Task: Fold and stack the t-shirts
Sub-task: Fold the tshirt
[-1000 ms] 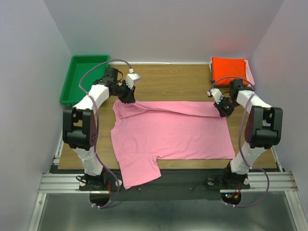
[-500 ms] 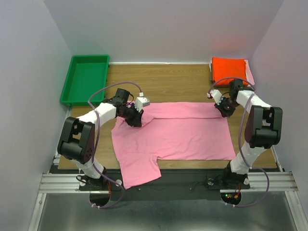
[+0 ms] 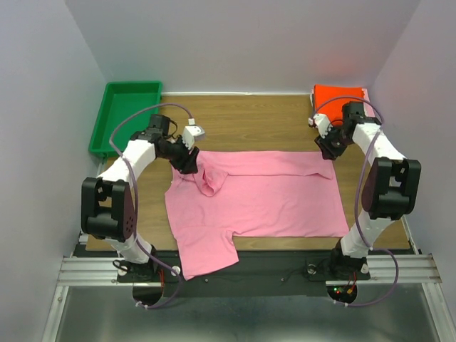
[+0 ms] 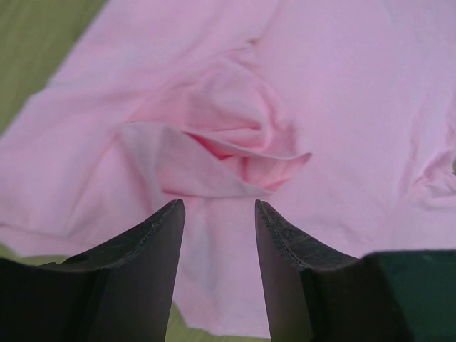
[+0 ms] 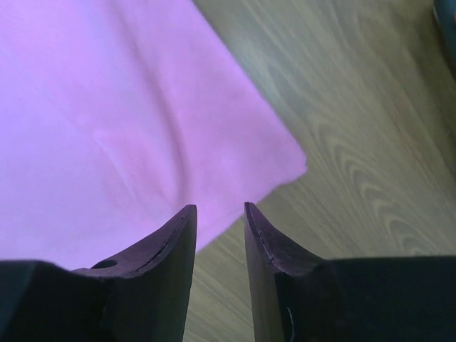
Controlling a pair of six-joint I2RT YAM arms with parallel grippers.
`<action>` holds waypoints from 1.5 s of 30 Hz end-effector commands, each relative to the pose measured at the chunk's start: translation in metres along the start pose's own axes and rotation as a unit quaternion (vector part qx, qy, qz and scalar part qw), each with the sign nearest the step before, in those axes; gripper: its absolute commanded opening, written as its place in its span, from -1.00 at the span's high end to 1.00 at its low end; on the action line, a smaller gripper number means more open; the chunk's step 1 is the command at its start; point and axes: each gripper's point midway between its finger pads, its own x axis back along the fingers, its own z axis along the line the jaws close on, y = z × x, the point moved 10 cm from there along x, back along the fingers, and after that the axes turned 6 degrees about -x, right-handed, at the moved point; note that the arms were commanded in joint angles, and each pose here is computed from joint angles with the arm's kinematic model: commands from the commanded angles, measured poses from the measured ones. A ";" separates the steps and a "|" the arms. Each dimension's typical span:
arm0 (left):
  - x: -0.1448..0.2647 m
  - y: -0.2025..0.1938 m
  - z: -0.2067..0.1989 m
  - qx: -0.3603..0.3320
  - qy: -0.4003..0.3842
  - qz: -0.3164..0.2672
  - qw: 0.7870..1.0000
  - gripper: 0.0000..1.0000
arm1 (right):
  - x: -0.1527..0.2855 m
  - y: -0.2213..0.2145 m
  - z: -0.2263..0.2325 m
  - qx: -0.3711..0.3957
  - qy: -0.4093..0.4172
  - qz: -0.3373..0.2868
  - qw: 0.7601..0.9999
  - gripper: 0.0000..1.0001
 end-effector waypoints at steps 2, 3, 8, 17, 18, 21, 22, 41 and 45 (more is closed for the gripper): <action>0.009 0.008 0.025 -0.022 0.030 -0.010 0.999 -0.17 | -0.001 0.031 0.032 -0.034 0.073 -0.049 0.996 0.23; 0.008 0.010 0.028 -0.023 0.026 -0.010 0.999 -0.20 | -0.007 0.033 0.031 -0.041 0.081 -0.049 0.995 0.24; -0.006 0.011 0.047 -0.024 0.043 -0.010 0.999 -0.22 | -0.021 0.035 0.030 -0.074 0.103 -0.046 0.991 0.24; -0.025 0.015 0.062 -0.034 0.024 -0.014 0.999 -0.14 | -0.035 0.025 0.030 -0.091 0.107 -0.018 0.990 0.24; -0.025 0.014 0.059 -0.042 0.014 -0.011 0.999 -0.02 | -0.038 0.021 0.031 -0.091 0.106 -0.010 0.990 0.24; -0.022 0.006 0.049 -0.044 -0.013 0.007 0.999 0.55 | -0.041 0.013 0.030 -0.086 0.093 0.015 0.992 0.25; -0.019 0.002 0.048 -0.061 -0.021 0.012 0.998 0.70 | -0.041 0.010 0.029 -0.080 0.087 0.023 0.993 0.26; 0.027 -0.074 -0.017 -0.214 -0.027 0.157 0.964 0.39 | -0.026 -0.013 0.019 -0.033 0.027 0.078 0.996 0.25; 0.033 -0.066 -0.017 -0.226 -0.018 0.146 0.963 0.19 | -0.019 -0.018 0.015 -0.029 0.014 0.083 0.996 0.24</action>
